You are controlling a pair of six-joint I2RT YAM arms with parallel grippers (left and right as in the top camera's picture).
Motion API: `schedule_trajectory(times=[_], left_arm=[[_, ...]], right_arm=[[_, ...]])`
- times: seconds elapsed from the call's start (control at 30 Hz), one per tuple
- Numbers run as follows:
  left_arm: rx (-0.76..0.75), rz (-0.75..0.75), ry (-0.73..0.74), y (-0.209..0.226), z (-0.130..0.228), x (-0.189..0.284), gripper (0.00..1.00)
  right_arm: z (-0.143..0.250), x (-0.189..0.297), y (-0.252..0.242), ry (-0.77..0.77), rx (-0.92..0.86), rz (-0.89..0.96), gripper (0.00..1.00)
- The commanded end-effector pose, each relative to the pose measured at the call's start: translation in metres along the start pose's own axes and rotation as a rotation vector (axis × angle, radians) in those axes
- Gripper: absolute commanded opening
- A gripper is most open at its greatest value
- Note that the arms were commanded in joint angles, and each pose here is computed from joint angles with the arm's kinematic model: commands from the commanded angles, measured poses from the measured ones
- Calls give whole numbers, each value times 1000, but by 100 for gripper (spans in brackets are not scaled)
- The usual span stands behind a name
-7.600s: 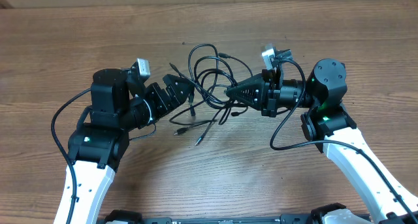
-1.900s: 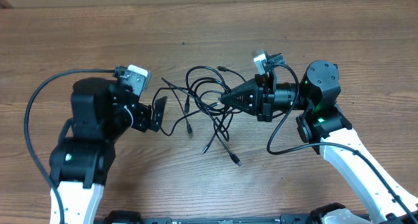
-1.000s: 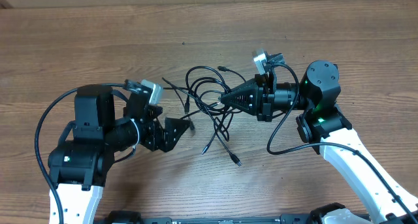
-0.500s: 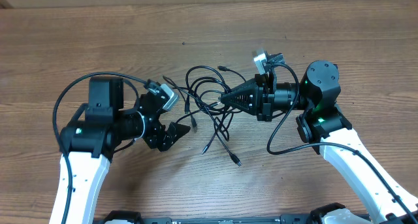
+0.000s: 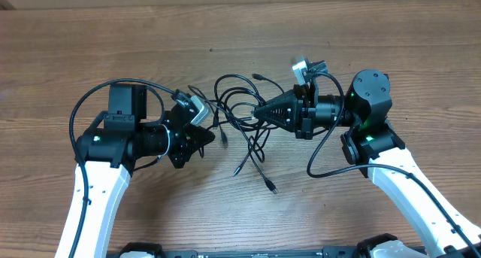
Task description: Untangle cables
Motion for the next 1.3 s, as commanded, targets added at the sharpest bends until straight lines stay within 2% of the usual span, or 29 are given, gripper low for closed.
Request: schedule_trajectory(times=[0.0,0.1,0.2,0.37,0.6,1.03,1.27], left_arm=[[-69,-7,-64,-16,-9,16,4],[-98,-45,-88,-28,-10,28,4],[-94,-164,-99,-39,-9,43,4],[2,-473,-101,-45,-2,70,4],[136,-691,-175,-53,4,93,4],[210,-694,-252,-54,-1,96,4],[101,-485,-395,-66,-23,95,4]], right_arm=[[-9,0,7,-12,41,-7,4],[-9,0,7,-12,41,-7,4],[-10,0,7,-13,41,-6,4],[-10,1,7,-13,42,-6,4],[-9,1,4,-24,18,24,4],[-8,1,3,-25,9,33,4],[-9,1,2,-29,9,38,4]])
Point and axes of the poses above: each gripper's point midway between its finger pads, its own x axis back along the fingers, its own y axis along the line the jaws close on, z = x × y, the point moved 10 cm from there along x, back along the fingers, and after that the axes turned 1 degree about x, right-handed, at the moved point
